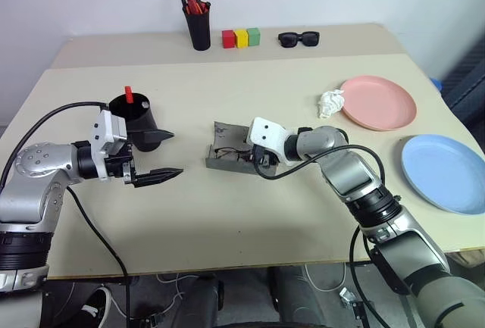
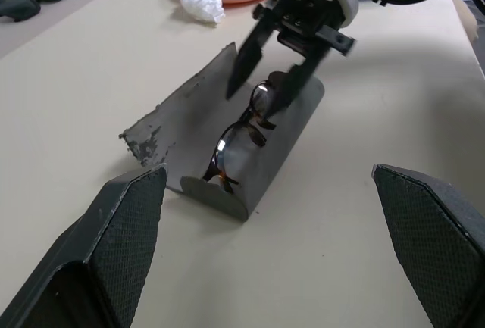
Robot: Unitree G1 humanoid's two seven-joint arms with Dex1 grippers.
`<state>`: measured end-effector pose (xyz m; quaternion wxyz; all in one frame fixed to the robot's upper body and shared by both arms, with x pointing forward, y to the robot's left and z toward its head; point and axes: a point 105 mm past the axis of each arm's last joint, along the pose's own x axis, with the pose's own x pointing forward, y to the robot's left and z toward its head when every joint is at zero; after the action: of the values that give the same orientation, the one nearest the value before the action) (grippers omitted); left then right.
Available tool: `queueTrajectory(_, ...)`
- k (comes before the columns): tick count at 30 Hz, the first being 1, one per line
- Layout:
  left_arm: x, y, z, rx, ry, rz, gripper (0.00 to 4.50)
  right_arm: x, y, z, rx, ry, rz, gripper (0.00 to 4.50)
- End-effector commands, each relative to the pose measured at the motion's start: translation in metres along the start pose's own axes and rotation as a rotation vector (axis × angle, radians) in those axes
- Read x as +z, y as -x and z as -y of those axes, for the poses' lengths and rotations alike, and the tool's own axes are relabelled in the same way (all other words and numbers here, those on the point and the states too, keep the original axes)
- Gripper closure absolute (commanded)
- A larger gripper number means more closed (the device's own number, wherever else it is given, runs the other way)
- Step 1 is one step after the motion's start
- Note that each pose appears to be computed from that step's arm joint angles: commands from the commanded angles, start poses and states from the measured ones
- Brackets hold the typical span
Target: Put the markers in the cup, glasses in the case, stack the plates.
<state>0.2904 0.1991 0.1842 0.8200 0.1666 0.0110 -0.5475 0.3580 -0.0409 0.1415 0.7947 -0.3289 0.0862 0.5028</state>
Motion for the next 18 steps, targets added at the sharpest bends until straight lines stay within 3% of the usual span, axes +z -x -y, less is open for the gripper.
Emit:
queueTrajectory(1, 0.008, 0.001, -0.001, 0.002, -0.034, -0.003, 0.00, 0.028, 0.009, 0.014, -0.042, -0.012, 0.098, 0.63)
queueTrajectory(2, 0.009, 0.001, -0.001, 0.001, -0.034, -0.003, 0.00, 0.031, 0.010, 0.016, -0.050, -0.022, 0.113, 0.07)
queueTrajectory(10, 0.023, -0.015, -0.018, 0.054, -0.099, 0.061, 0.00, 0.087, 0.046, 0.063, -0.296, -0.050, 0.409, 0.02)
queueTrajectory(13, 0.029, -0.029, -0.030, 0.094, -0.097, 0.085, 0.00, 0.090, 0.066, 0.062, -0.273, -0.126, 0.508, 0.02)
queueTrajectory(15, 0.030, -0.044, -0.043, 0.159, -0.143, 0.076, 0.00, 0.080, 0.092, 0.045, -0.196, -0.155, 0.574, 0.02)
queueTrajectory(18, 0.033, -0.060, -0.050, 0.164, -0.092, 0.091, 0.00, 0.056, 0.114, 0.032, -0.179, -0.167, 0.533, 0.02)
